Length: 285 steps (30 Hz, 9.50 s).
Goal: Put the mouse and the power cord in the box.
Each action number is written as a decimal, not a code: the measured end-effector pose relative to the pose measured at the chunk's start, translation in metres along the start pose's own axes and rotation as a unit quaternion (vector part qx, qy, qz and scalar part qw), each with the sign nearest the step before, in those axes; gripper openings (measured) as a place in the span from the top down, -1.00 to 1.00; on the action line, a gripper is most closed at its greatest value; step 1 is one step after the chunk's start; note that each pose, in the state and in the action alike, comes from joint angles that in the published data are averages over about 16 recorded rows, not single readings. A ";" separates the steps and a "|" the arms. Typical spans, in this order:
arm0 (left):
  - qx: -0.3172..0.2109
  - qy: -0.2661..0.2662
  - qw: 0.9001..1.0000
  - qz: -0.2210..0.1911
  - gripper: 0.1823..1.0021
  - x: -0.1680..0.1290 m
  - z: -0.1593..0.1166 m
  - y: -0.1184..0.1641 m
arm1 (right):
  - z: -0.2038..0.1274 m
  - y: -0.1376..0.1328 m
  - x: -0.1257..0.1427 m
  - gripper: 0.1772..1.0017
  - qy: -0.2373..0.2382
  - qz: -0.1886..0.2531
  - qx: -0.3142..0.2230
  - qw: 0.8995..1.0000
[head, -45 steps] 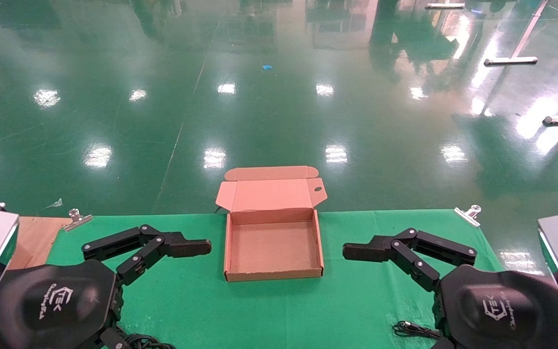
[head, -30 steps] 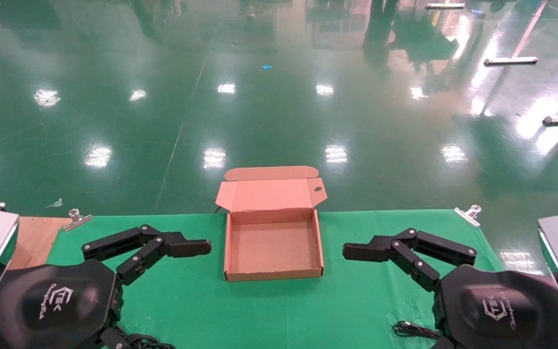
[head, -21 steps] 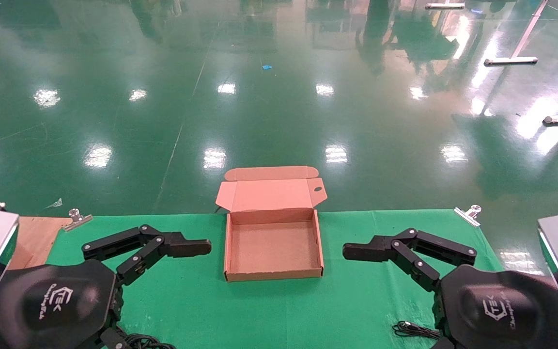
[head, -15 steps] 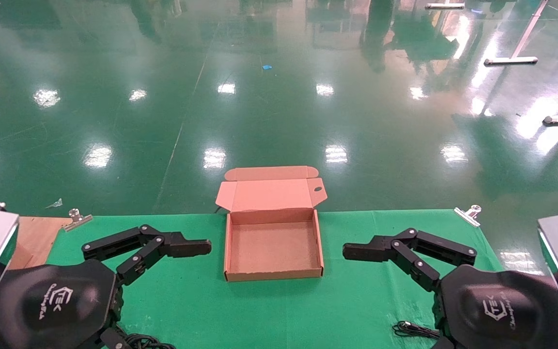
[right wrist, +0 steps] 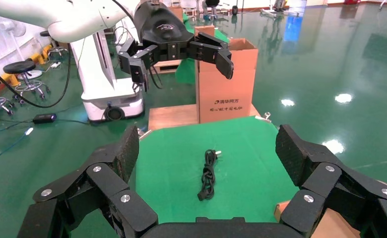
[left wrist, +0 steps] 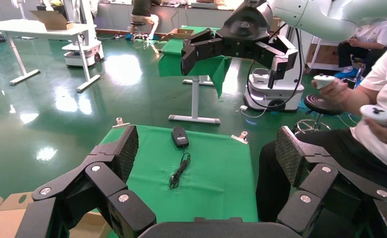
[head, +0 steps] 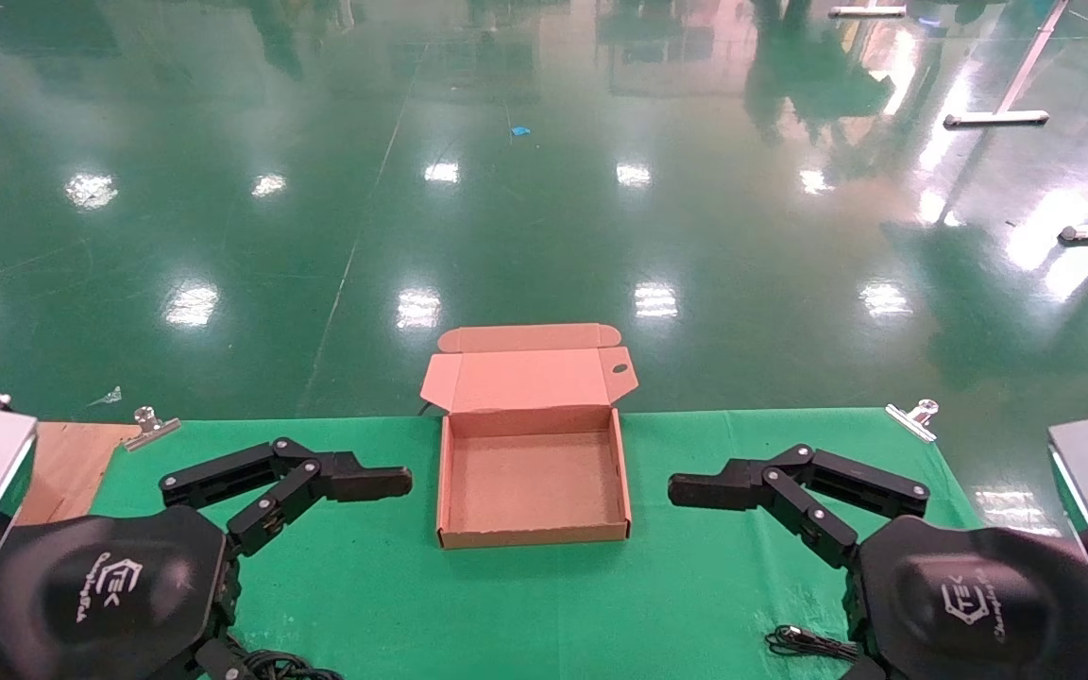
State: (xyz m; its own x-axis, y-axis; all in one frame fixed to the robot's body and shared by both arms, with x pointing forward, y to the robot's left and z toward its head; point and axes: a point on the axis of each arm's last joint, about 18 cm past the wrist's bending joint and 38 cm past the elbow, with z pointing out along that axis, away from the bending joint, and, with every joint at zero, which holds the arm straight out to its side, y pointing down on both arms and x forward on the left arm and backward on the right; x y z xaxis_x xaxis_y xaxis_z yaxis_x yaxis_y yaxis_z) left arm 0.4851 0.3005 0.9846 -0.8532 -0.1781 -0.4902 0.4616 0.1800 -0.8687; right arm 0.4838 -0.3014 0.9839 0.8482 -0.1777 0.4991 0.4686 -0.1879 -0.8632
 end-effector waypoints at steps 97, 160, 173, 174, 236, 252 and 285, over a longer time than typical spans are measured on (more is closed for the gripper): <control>-0.544 0.032 0.831 0.113 -0.77 -0.120 -0.008 0.238 | 0.003 0.249 0.140 -0.54 0.021 -0.142 -0.555 0.819; -0.425 0.007 0.856 0.296 0.62 -0.207 0.053 -0.008 | 0.057 -0.018 0.210 0.88 0.020 -0.277 -0.372 0.886; -0.412 -0.097 0.836 0.350 0.62 -0.249 0.098 -0.012 | 0.133 -0.032 0.232 0.89 0.057 -0.327 -0.363 0.871; -0.412 -0.105 0.834 0.352 0.62 -0.251 0.100 -0.009 | 0.136 -0.030 0.233 0.89 0.062 -0.330 -0.363 0.869; -0.361 -0.206 0.846 0.333 0.45 -0.180 0.226 0.182 | 0.137 -0.002 0.234 0.89 0.068 -0.329 -0.368 0.867; -0.355 -0.200 0.853 0.325 -0.21 -0.191 0.219 0.166 | 0.164 -0.014 0.226 0.89 0.055 -0.344 -0.337 0.875; -0.260 -0.239 0.897 0.265 -1.00 -0.187 0.044 0.161 | 0.234 0.084 0.197 0.89 0.074 -0.357 -0.376 0.852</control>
State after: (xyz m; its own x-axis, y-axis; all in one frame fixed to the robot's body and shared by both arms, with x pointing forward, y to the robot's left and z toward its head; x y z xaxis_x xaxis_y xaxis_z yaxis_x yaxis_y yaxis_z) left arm 0.7291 0.3201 0.9335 -0.2885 -0.3059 -0.9073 0.4907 0.7664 -0.4145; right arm 0.7476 -0.1263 0.9922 0.3476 0.1322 0.9283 0.5140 -0.8549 -0.0707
